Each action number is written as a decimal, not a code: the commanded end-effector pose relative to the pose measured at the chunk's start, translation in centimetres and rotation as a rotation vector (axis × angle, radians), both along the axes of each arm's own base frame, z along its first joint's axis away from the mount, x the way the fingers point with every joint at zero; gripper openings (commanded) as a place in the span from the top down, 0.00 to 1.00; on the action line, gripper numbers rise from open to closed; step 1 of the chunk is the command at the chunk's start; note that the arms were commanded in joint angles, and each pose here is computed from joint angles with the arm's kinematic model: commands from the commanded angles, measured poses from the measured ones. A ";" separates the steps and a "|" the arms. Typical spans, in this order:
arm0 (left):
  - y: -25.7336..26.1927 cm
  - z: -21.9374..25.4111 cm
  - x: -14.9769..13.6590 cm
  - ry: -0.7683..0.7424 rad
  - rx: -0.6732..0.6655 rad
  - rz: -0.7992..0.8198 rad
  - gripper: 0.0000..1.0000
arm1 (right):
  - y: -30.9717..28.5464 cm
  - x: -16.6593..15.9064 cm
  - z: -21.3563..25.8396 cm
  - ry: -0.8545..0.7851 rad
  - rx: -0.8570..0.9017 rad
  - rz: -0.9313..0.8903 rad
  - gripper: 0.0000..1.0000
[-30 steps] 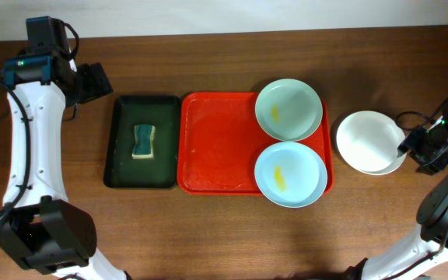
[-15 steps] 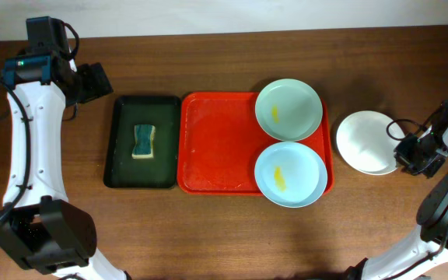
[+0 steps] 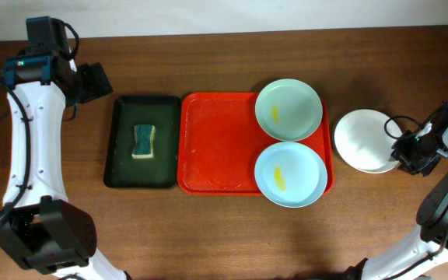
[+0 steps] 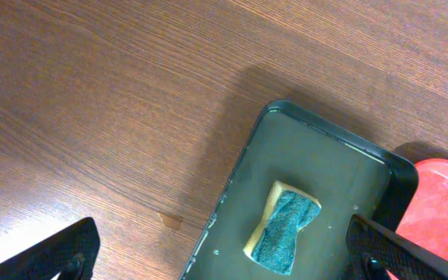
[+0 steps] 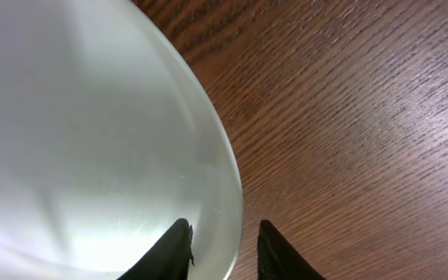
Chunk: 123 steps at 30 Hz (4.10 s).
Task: Clean dirty plates on tray and stack at the side
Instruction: 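Lower the white plate onto the table right of the red tray and release, then grip the rim of the pale blue plate with yellow residue using the right gripper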
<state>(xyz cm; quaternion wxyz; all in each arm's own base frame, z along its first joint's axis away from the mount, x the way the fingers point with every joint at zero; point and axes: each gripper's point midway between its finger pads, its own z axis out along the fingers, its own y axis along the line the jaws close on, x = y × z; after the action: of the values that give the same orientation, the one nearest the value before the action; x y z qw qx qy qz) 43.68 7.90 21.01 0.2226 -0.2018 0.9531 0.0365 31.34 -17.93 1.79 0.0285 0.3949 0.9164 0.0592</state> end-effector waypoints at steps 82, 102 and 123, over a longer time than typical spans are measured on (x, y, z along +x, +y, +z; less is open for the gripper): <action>-0.1 0.5 0.1 -0.015 -0.008 0.004 0.01 | 7.7 4.6 8.8 -0.211 0.296 0.268 0.63; -0.1 0.5 0.1 -0.015 -0.008 0.004 0.01 | 18.5 -3.1 3.2 0.350 -0.080 0.773 0.57; -0.2 0.5 0.1 -0.015 -0.008 0.003 0.01 | 19.8 -2.8 0.4 0.282 -0.065 0.788 0.96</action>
<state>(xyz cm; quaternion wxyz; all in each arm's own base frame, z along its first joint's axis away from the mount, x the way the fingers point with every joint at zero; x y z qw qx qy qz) 43.68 7.90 21.01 0.2226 -0.2018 0.9531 0.0365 28.60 1.37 1.87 -0.1155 0.0164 0.9928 -0.0269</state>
